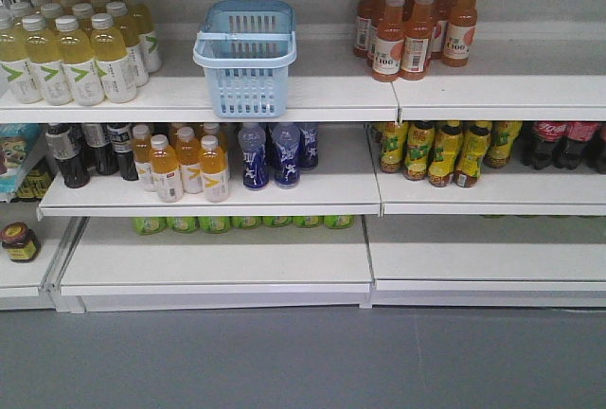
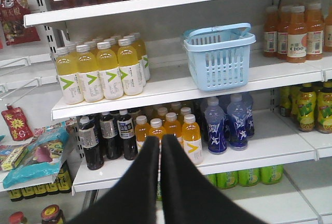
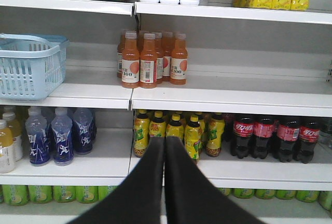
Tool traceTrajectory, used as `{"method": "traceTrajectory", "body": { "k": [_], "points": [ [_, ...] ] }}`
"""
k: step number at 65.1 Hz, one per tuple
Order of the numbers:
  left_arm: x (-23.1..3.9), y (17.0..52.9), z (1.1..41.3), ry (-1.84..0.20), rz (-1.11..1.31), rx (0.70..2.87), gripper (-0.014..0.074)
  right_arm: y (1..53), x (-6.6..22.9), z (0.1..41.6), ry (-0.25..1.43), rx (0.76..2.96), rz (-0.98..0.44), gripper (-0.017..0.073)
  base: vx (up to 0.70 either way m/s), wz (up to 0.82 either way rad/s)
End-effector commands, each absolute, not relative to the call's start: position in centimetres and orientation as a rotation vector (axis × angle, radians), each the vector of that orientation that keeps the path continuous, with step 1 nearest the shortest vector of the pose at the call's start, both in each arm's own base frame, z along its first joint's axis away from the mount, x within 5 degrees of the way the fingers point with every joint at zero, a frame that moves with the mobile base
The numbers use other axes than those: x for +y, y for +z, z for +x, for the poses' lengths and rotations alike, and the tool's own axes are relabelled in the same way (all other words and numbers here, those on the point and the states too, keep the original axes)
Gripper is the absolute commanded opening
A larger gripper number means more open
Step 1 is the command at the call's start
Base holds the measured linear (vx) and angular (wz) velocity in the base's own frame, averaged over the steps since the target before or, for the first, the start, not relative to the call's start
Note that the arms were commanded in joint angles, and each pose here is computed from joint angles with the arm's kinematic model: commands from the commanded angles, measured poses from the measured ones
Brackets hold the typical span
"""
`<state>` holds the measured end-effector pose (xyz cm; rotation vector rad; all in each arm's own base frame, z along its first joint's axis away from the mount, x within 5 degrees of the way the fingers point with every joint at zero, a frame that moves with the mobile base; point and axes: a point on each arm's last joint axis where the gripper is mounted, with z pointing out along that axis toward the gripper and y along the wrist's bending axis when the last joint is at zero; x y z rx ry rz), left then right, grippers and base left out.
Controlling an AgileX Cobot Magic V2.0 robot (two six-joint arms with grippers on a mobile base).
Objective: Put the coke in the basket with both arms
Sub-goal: 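Drive closer to the shelf holding the light-blue basket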
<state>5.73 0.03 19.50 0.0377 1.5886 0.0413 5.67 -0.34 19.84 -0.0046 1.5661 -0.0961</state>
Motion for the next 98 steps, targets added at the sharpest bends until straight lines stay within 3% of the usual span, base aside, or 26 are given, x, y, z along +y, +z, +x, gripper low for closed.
{"method": "traceTrajectory", "body": {
  "k": [1,98],
  "points": [
    [-0.01,20.29,5.57,0.032,0.032,1.498,-0.0006,20.21,-0.34,5.56,-0.108,1.489,-0.009,-0.0009,0.15,0.01],
    [-0.01,20.29,5.57,0.032,0.032,1.498,-0.0006,20.21,-0.34,5.56,-0.108,1.489,-0.009,-0.0009,0.1,0.0]
  ]
}}
